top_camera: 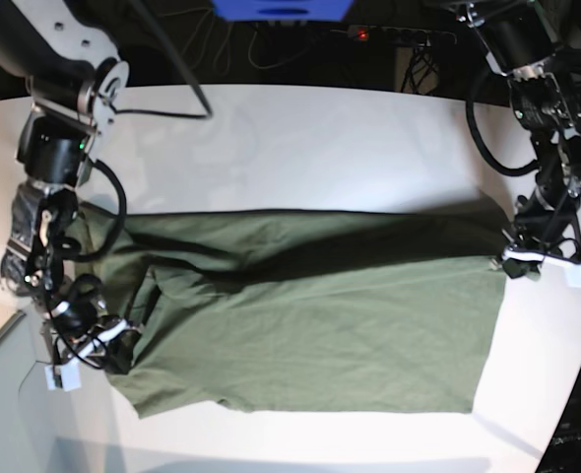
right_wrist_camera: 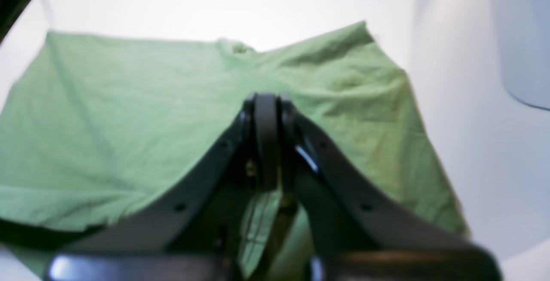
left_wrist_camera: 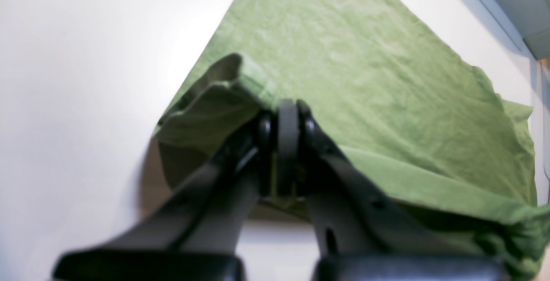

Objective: Layout the t-shirt on the table in an organized manner, then fold the t-shirt properly
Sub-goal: 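Slide both grippers along the shirt's side edges and grasp them midway, then fold the grasped side sections toward the collar edge with both grippers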

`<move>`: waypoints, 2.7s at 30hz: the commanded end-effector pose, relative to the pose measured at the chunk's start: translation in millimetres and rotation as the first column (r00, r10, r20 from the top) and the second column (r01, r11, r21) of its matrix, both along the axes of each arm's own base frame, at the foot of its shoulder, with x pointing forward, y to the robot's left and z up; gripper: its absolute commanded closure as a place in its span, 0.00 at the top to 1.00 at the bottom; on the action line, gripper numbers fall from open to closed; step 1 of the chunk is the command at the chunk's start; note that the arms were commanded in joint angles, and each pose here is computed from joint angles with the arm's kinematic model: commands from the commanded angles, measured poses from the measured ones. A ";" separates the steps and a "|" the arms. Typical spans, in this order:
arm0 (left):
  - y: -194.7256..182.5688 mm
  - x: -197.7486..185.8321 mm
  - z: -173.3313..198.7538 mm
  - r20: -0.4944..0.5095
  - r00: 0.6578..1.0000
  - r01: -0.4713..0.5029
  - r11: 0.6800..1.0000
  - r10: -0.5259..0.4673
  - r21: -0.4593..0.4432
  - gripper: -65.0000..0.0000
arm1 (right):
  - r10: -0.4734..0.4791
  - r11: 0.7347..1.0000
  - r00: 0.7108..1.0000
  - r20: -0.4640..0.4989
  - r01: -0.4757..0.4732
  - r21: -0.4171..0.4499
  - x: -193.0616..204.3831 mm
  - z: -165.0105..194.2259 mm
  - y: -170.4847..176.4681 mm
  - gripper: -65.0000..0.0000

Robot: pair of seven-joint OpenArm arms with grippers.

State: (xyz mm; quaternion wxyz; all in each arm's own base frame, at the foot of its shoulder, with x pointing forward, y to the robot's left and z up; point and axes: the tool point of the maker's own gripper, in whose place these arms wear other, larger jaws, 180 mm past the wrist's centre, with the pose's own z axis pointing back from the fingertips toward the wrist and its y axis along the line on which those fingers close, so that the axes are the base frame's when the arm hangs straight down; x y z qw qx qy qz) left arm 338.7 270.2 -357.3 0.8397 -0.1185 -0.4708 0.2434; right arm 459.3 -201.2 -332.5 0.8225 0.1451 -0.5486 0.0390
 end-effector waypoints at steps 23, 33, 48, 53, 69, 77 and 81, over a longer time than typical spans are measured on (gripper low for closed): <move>5.1 32.6 28.2 0.095 0.995 -0.009 1.000 0.009 -0.004 0.01 | 0.133 0.991 0.987 0.092 -0.131 -0.026 36.6 24.0 29.8 0.00; 7.8 61.1 8.5 0.047 0.999 -0.020 0.996 0.025 -0.090 0.02 | 0.126 0.991 0.989 0.075 -0.123 -0.042 33.2 19.5 20.3 0.00; 25.1 98.2 22.8 0.078 0.995 -0.048 0.990 0.059 -0.133 0.52 | 0.107 0.993 0.994 0.002 -0.107 -0.059 7.0 -13.4 2.9 0.70; 26.7 69.5 4.3 0.032 0.998 -0.050 0.994 0.053 -0.101 0.52 | 0.109 0.989 0.993 -0.038 -0.112 -0.094 -22.9 -35.1 -5.4 0.70; 49.5 21.5 -81.4 -0.120 0.982 -0.158 0.983 0.147 -0.091 0.53 | 0.041 0.986 0.996 -0.085 -0.054 -0.161 -118.1 -62.8 -35.6 0.70; 25.2 27.9 -100.1 -0.119 0.990 -0.077 0.997 0.074 -0.025 0.52 | -0.030 0.987 0.994 -0.102 0.014 -0.159 -132.0 -68.5 -59.6 0.70; 20.8 29.1 -101.4 -0.118 0.991 -0.063 0.998 0.060 -0.018 0.52 | -0.030 0.988 0.994 -0.106 0.013 -0.157 -130.6 -69.8 -60.1 0.70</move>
